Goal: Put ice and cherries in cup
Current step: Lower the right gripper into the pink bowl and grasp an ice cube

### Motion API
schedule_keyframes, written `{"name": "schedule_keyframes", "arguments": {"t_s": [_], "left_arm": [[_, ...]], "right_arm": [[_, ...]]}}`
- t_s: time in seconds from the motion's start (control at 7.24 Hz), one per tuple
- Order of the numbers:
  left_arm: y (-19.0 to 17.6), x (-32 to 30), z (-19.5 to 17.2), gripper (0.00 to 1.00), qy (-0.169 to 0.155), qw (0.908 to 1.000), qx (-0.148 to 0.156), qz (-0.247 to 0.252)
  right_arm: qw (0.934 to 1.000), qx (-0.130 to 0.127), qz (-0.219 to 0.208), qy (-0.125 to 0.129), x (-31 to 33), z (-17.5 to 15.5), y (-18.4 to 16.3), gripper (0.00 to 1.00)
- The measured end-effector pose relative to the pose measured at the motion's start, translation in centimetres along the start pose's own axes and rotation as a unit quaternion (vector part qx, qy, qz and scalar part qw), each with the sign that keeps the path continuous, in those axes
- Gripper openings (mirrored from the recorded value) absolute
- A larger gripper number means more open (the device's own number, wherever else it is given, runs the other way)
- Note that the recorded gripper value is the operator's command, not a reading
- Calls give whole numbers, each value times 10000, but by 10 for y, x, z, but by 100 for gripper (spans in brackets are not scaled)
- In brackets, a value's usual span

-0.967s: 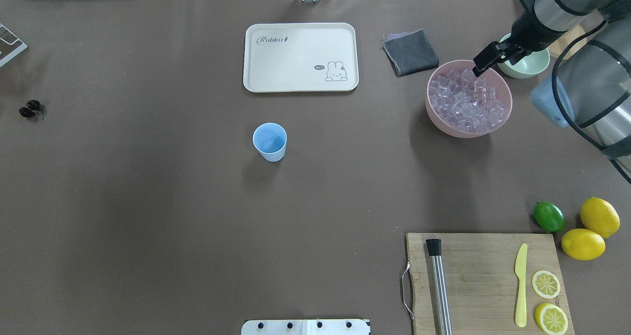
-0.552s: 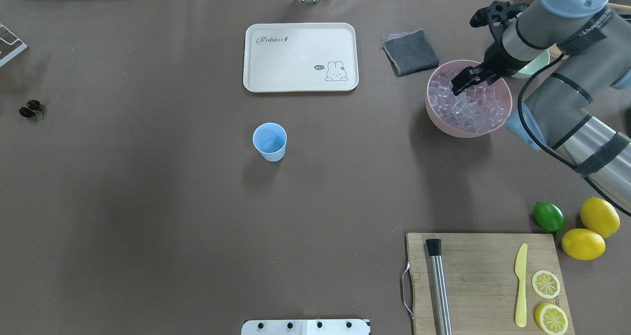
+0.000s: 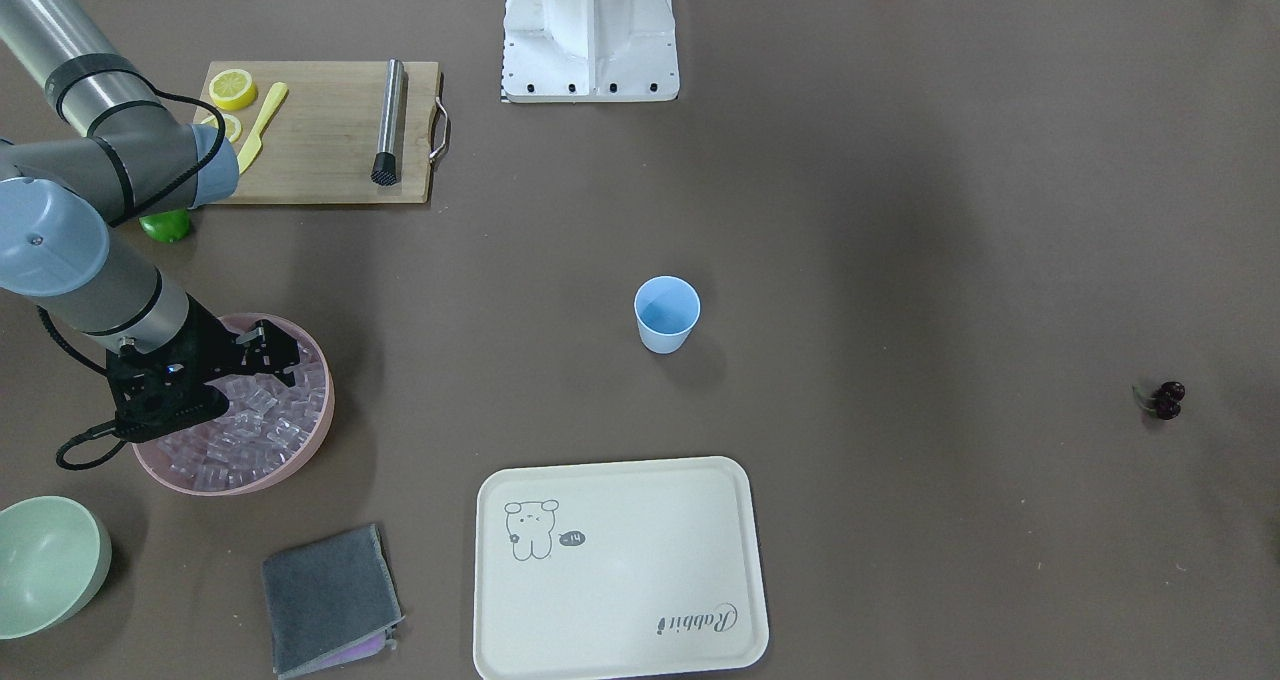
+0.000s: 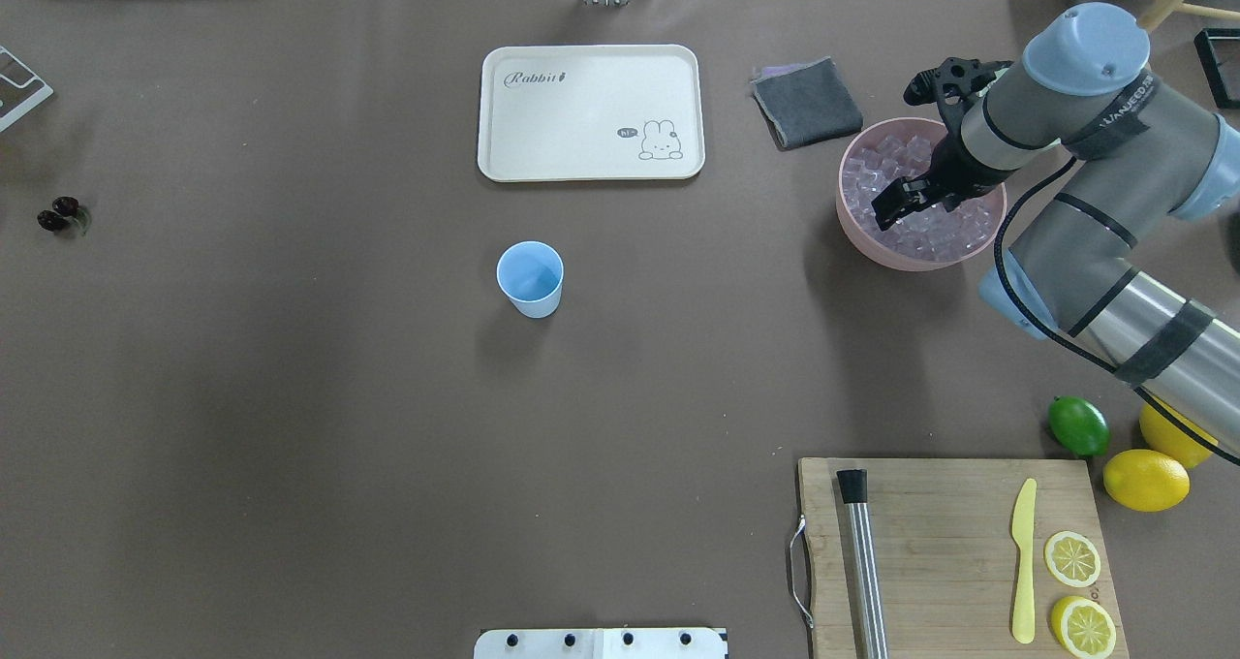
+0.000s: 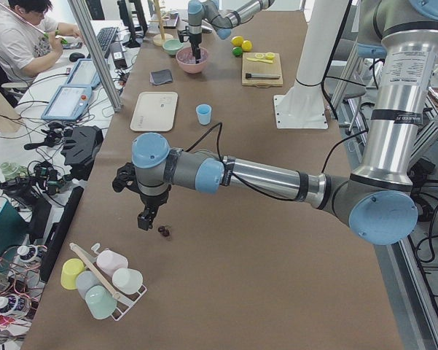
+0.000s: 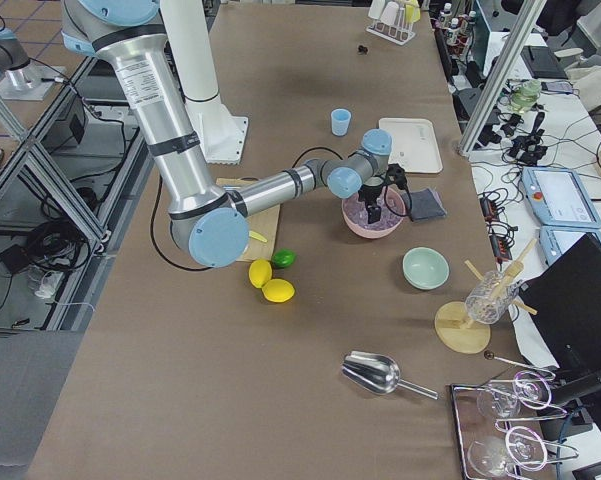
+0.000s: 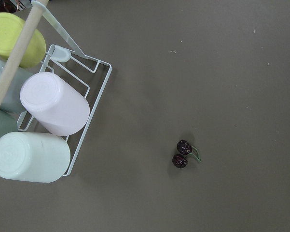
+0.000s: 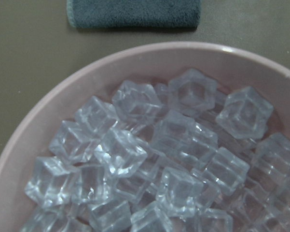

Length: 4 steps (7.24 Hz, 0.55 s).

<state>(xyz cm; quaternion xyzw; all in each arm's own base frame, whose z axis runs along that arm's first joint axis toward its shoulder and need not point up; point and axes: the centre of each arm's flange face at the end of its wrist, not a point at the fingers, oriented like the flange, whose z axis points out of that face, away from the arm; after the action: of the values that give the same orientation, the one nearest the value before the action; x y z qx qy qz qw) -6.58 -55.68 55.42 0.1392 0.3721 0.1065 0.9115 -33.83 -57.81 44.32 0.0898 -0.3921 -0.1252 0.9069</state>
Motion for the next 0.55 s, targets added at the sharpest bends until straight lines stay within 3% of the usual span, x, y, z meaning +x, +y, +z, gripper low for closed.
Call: {"name": "schedule_keyframes", "arguments": {"t_s": [0.55], "left_arm": [[2,-5,6,98,17,10000,-55,-32]], "right_arm": [[10000,27,-26,-13,-4,-2,0,59]]}}
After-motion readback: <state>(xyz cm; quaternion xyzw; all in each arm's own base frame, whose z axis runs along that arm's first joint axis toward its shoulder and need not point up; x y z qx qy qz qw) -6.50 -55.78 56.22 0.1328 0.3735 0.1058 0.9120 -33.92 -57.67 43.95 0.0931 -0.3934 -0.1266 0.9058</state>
